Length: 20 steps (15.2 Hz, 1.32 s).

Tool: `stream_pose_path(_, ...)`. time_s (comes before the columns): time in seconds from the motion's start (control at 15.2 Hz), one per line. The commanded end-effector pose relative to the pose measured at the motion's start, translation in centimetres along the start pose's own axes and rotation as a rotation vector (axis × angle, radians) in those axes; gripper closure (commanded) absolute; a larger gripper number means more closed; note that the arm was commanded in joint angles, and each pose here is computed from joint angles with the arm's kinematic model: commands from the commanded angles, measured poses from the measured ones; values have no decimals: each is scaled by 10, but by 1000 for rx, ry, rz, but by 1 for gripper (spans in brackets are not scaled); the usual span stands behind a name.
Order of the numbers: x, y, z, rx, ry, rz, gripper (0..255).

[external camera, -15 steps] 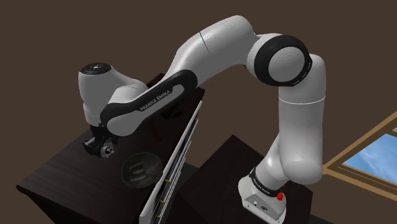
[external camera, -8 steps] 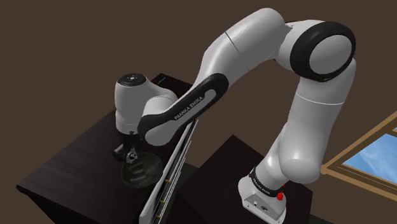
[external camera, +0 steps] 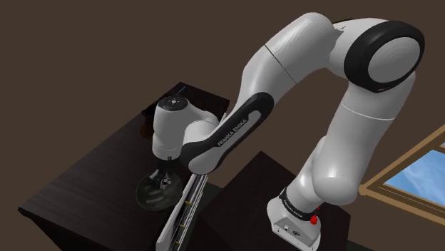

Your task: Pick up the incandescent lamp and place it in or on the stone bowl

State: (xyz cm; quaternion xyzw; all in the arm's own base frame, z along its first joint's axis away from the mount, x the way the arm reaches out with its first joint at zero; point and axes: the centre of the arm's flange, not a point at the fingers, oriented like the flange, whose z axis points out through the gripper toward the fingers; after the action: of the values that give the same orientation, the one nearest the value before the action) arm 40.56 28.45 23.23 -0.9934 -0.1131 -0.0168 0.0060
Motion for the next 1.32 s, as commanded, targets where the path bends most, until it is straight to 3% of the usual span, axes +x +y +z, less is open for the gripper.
stream_pose_path(0.0, -1, 1, 10, 0, 0, 0, 255)
stream_pose_path(0.33, -2, 1, 41, 0, 0, 0, 255)
stream_pose_path(0.86, -2, 1, 41, 0, 0, 0, 255)
stream_pose_path(0.92, -2, 1, 41, 0, 0, 0, 0)
stream_pose_path(1.25, -2, 1, 41, 0, 0, 0, 0)
